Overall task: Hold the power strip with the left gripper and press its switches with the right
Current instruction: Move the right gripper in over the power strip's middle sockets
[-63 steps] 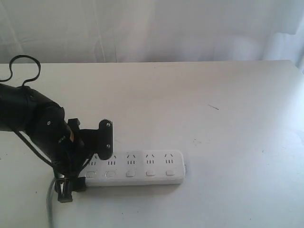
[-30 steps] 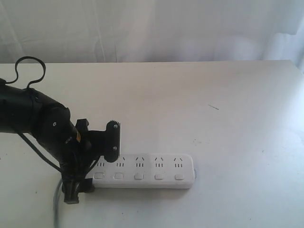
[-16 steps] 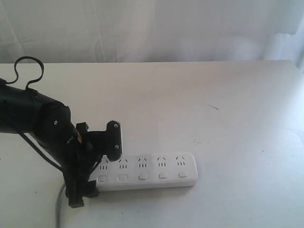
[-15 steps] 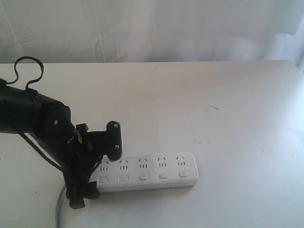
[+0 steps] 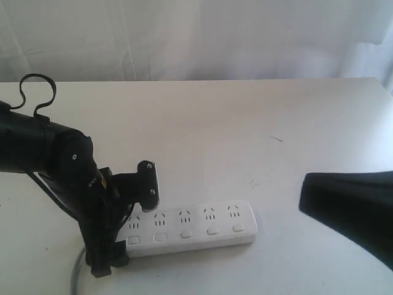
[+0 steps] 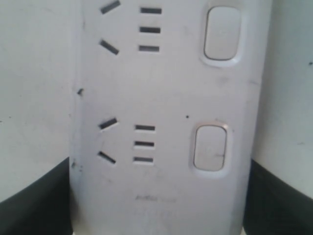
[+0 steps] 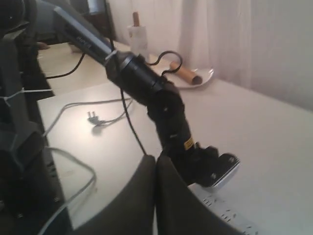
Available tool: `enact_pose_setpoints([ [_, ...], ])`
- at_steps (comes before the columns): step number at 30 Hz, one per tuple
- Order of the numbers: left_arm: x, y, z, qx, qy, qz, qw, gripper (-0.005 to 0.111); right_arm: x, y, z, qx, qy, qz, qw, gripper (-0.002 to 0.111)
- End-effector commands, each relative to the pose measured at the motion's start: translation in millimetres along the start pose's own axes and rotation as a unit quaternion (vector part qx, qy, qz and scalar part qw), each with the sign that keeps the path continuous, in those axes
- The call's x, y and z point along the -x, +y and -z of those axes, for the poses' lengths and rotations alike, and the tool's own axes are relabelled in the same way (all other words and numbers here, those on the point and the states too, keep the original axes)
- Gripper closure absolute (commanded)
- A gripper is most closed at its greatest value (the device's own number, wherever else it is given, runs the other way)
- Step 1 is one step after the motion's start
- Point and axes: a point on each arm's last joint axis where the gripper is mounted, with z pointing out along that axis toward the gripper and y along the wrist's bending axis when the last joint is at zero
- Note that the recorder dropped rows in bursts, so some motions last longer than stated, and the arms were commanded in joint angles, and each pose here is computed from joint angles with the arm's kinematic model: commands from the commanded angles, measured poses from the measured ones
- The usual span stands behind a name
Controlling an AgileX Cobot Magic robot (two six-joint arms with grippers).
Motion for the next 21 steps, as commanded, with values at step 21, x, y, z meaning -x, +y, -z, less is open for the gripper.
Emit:
enact_pose_setpoints([
  [21, 8.1, -20.5, -15.8, -0.057, 0.044, -0.032, 0.997, 0.106, -51.5, -63.5, -47.9, -0.034, 0.123, -0.048, 0.991, 0.108],
])
